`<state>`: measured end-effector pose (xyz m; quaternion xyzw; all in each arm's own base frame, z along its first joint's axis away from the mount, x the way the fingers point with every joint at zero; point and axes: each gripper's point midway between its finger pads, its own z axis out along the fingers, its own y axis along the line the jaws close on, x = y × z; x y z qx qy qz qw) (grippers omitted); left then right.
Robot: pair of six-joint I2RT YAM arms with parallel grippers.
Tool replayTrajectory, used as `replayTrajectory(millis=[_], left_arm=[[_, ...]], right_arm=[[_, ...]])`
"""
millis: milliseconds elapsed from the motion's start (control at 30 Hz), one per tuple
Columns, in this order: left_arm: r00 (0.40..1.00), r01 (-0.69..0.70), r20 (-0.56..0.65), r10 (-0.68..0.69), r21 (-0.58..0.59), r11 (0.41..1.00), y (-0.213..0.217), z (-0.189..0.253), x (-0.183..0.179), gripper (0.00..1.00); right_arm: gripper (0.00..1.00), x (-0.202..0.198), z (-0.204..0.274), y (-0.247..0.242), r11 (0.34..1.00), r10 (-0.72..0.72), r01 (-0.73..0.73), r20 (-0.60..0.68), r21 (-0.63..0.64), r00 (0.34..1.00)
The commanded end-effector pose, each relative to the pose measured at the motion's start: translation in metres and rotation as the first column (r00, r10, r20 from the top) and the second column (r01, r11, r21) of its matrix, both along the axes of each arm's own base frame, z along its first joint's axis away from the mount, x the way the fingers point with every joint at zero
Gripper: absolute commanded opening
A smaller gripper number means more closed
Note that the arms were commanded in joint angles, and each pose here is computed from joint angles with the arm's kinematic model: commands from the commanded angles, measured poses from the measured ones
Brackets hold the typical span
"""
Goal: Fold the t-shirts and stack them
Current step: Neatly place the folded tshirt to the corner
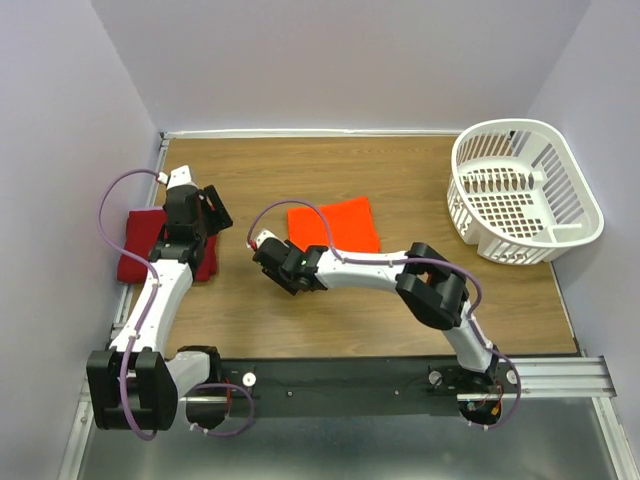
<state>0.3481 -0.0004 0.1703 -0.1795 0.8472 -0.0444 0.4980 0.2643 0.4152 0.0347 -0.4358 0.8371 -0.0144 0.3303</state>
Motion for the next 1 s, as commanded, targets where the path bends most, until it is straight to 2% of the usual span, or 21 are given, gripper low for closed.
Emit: replayTrajectory(millis=[0, 100, 200, 233, 267, 333, 467, 700, 767, 867, 967], left_arm=[[0.998, 0.067, 0.012, -0.067, -0.014, 0.998, -0.009, -0.003, 0.004, 0.78], [0.995, 0.101, 0.016, -0.101, -0.032, 0.994, -0.015, -0.005, 0.005, 0.78], [0.991, 0.134, 0.011, -0.133, -0.049, 0.99, -0.021, -0.008, 0.007, 0.77], [0.988, 0.152, 0.0, -0.152, -0.063, 0.986, -0.026, -0.012, 0.007, 0.78], [0.987, 0.161, -0.006, -0.162, -0.072, 0.984, -0.028, -0.015, 0.009, 0.78], [0.978, 0.206, -0.014, -0.209, -0.113, 0.972, -0.039, -0.02, 0.008, 0.78], [0.954, 0.277, -0.06, -0.295, -0.21, 0.938, -0.06, -0.041, 0.003, 0.78], [0.904, 0.318, -0.161, -0.395, -0.363, 0.876, -0.095, -0.081, -0.008, 0.8], [0.899, 0.319, -0.155, -0.41, -0.409, 0.855, -0.105, -0.082, -0.01, 0.8], [0.894, 0.311, -0.15, -0.422, -0.471, 0.826, -0.12, -0.082, -0.01, 0.87], [0.893, 0.326, -0.108, -0.437, -0.513, 0.794, -0.142, -0.075, -0.007, 0.87]], right_arm=[[0.58, -0.002, -0.019, -0.011, 0.991, 0.016, -0.011, 0.032, -0.132, 0.999], [0.53, -0.005, -0.028, -0.016, 0.987, 0.014, -0.009, 0.029, -0.163, 0.999], [0.43, -0.006, -0.031, -0.019, 0.985, 0.008, -0.004, 0.025, -0.171, 1.0], [0.38, -0.006, -0.031, -0.02, 0.985, 0.002, 0.003, 0.027, -0.171, 1.0], [0.28, -0.006, -0.027, -0.021, 0.986, -0.003, 0.009, 0.037, -0.166, 0.999], [0.15, -0.006, -0.023, -0.02, 0.988, -0.008, 0.014, 0.038, -0.155, 0.999], [0.01, -0.004, -0.005, -0.013, 0.995, -0.015, 0.02, 0.045, -0.099, 0.999], [0.0, 0.009, 0.046, -0.003, 0.99, -0.064, 0.058, 0.036, 0.131, 0.997], [0.0, 0.011, 0.051, -0.005, 0.982, -0.074, 0.071, 0.015, 0.174, 0.997], [0.0, 0.015, 0.064, -0.008, 0.969, -0.089, 0.084, 0.01, 0.231, 0.996], [0.0, 0.016, 0.065, -0.01, 0.962, -0.091, 0.09, -0.009, 0.258, 0.996]])
